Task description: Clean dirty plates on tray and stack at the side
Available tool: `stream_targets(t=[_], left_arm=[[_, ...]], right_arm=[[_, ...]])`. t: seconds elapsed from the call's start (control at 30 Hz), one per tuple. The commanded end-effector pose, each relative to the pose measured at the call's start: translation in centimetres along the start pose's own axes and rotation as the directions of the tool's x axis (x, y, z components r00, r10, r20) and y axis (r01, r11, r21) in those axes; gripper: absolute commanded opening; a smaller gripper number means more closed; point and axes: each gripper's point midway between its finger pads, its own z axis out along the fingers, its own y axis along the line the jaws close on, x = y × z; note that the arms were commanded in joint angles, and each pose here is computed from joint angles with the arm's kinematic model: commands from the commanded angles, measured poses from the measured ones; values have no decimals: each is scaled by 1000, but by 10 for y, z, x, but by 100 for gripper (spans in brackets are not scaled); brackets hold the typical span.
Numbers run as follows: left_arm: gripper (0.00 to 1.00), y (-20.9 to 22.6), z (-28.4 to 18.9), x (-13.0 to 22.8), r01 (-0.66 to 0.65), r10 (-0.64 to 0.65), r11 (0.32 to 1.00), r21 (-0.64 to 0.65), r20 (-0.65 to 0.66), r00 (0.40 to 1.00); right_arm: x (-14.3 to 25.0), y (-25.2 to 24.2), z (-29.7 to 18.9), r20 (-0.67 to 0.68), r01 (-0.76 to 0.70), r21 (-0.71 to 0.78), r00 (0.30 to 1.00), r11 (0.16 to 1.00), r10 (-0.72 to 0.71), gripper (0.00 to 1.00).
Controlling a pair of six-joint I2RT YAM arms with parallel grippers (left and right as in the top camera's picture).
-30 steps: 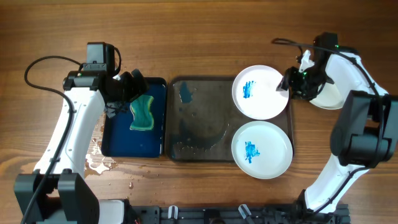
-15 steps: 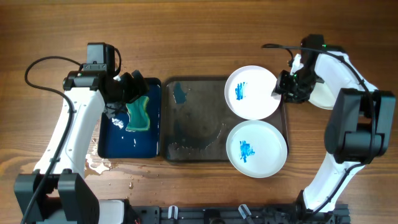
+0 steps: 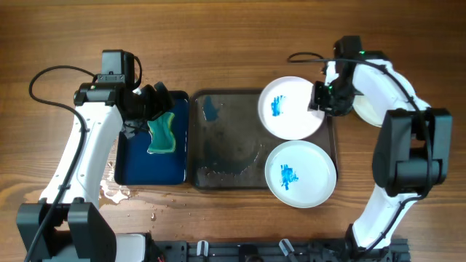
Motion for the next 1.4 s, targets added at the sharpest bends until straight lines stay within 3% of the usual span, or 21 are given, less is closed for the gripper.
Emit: stream_targets(t=[0.0, 0.03, 0.07, 0.17, 0.2, 0.27, 0.33, 0.4, 0.47, 0.57, 0.7, 0.87, 0.9, 1.07, 1.2, 1.27, 1.37], left_arm=[[97, -4, -2, -2, -17, 17, 1000, 7, 5, 1000], [94, -4, -2, -2, -17, 17, 1000, 7, 4, 1000], [89, -3, -2, -2, -17, 17, 1000, 5, 2, 1000], [88, -3, -2, -1, -16, 16, 1000, 2, -2, 1000], [89, -3, -2, 0, -16, 16, 1000, 2, -3, 1000], [90, -2, -2, 0, -16, 16, 1000, 1, -4, 1000], [91, -2, -2, 0, -16, 16, 1000, 1, -4, 1000], [90, -1, -2, 1, -15, 15, 1000, -3, -10, 1000], [88, -1, -2, 2, -37, 37, 999, -5, -13, 999], [65, 0, -2, 3, -37, 36, 999, -6, -16, 999], [56, 0, -2, 3, -47, 46, 999, -6, -15, 999], [54, 8, 8, 4, -109, 107, 993, -47, -37, 994], [58, 11, 16, 7, -105, 101, 993, -60, -61, 993], [59, 25, 50, 18, -118, 99, 987, -110, -158, 982], [53, 38, 67, 21, -128, 95, 978, -165, -194, 976], [41, 42, 80, 24, -183, 141, 969, -169, -235, 962], [48, 48, 97, 25, -230, 179, 958, -174, -265, 947]], right_arm=[[0, 7, -3, 17, -20, -20, 1000, 1000, 20, 13], [0, 7, -3, 18, -21, -19, 1000, 1000, 22, 4], [0, 6, -3, 19, -31, -12, 999, 999, 31, 4], [-2, 5, -3, 25, -41, -7, 999, 999, 41, 4], [-2, 6, -2, 28, -38, -7, 999, 999, 38, 7], [-1, 11, -1, 28, -23, -8, 999, 1000, 23, 24], [0, 18, 3, 36, -2, -10, 999, 1000, 2, 27], [3, 23, 12, 40, 11, -13, 999, 1000, -10, 23], [5, 24, 18, 44, -10, -15, 999, 1000, 11, 5], [5, 24, 19, 46, 4, -15, 999, 1000, -3, 5], [24, 44, 19, 4, 155, -7, 988, 988, -155, 4], [60, 91, 28, -68, 304, -46, 950, 952, -306, 5], [64, 99, 29, -69, 297, -49, 952, 954, -300, 5], [64, 109, 31, -51, 281, -53, 957, 958, -284, 4], [64, 108, 31, -53, 281, -53, 957, 958, -284, 5], [65, 108, 31, -56, 281, -52, 957, 958, -283, 5], [66, 107, 31, -62, 279, -51, 957, 959, -282, 5]])
